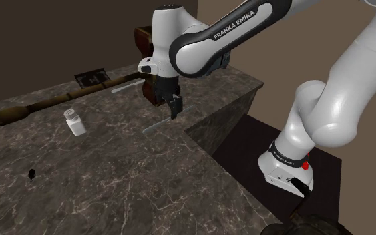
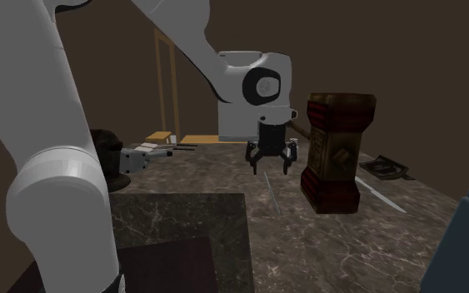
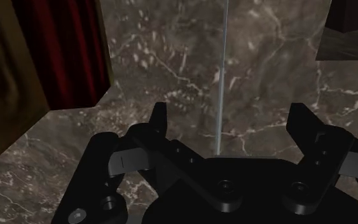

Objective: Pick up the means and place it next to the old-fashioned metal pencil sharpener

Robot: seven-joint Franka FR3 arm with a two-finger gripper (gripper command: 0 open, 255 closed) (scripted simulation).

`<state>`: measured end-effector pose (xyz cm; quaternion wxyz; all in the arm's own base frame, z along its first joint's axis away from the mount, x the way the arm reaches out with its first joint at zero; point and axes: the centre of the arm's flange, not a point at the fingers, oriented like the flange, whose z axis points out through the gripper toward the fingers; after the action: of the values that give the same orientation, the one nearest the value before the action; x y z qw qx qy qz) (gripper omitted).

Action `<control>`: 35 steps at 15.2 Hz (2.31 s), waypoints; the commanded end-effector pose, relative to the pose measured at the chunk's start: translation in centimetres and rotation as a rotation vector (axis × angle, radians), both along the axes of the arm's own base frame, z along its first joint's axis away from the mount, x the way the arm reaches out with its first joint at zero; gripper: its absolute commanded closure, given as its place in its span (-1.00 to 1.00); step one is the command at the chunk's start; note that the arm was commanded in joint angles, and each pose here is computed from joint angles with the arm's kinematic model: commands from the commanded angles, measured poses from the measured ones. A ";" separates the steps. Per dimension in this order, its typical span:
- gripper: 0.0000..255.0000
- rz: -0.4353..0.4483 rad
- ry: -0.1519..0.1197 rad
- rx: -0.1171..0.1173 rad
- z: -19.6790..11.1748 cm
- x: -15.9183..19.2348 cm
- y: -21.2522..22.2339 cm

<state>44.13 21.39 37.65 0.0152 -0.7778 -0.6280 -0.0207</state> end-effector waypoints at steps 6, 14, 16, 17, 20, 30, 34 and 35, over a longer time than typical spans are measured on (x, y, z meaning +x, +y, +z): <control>-1.00 0.004 -0.001 0.001 -2.8 0.0 0.2; 1.00 0.004 -0.001 0.001 -2.8 0.0 0.2; 1.00 0.004 -0.001 0.001 -2.8 0.0 0.2; 1.00 0.004 -0.001 0.001 -2.8 0.0 0.2; 1.00 0.004 -0.001 0.001 -2.8 0.0 0.2; 1.00 0.004 -0.001 0.001 1.4 0.0 0.2; 1.00 0.004 -0.001 0.001 3.5 0.0 0.2; 1.00 0.004 -0.001 0.001 4.0 0.0 0.2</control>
<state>44.12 21.47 41.17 0.0152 -0.7765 -0.6295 -0.0215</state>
